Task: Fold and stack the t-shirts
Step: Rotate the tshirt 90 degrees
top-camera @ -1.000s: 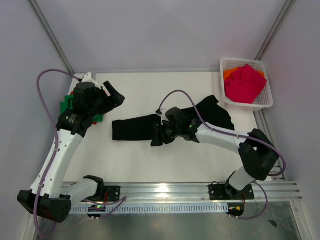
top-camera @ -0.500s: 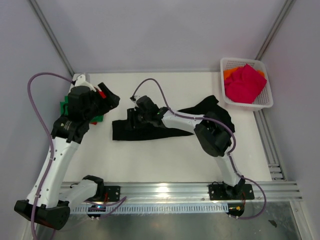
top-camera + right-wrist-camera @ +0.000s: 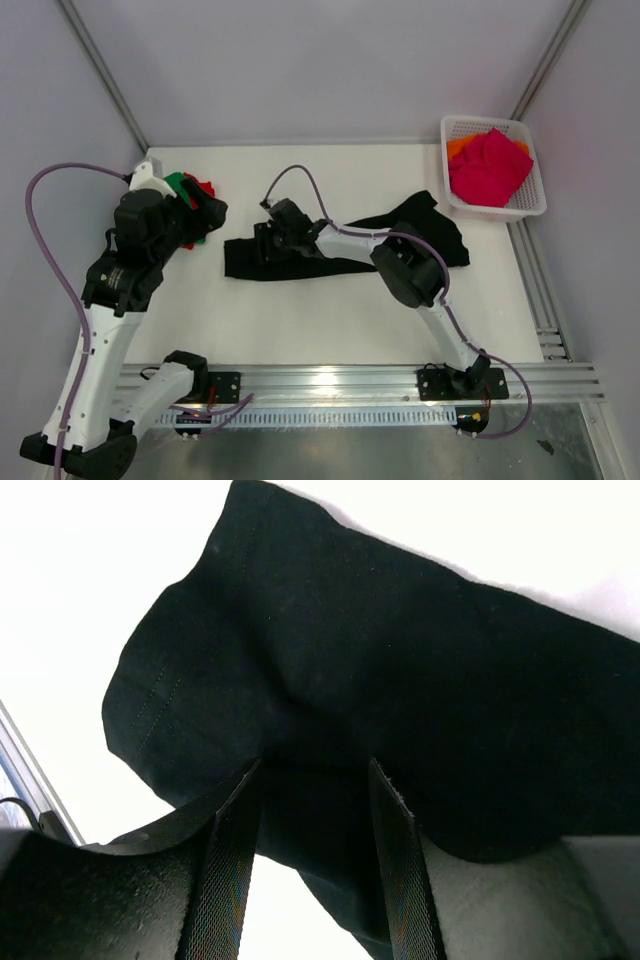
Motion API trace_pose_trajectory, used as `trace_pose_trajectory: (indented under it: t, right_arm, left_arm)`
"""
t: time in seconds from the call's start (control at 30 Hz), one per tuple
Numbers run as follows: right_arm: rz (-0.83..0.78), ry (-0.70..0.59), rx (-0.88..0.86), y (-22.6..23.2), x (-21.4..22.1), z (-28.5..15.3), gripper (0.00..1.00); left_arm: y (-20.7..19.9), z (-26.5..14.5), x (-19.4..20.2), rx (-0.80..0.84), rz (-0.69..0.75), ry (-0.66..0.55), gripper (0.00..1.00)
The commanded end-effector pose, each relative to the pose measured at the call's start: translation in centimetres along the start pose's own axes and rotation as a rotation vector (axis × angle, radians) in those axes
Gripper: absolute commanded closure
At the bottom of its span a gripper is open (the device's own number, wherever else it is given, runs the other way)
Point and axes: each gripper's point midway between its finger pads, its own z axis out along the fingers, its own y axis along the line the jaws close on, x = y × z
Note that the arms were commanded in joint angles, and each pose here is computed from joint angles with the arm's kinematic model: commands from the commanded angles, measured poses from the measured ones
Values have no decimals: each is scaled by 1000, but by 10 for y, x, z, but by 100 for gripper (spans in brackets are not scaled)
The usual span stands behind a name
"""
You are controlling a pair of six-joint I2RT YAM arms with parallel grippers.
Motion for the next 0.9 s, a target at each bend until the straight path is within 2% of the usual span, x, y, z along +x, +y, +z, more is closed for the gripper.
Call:
trace_pose_trajectory:
  t: [0.0,0.27,0.37,0.87]
  right_arm:
    - [10,51,34,-11,17,6,49]
    - [-58,232,-27,-7,86,-36,49]
    - [-81,308,-17,-20,121,-56,49]
    - [-103,439,-110,-20,217,-164,49]
  left_arm:
    - [0,-14,-13,-4,24,-43,24]
    - [-1,-6,-9,-8,35,-16,24]
    - [-2,2,-7,-10,47,3,24]
    - [-22,37,-11,33,51,49,24]
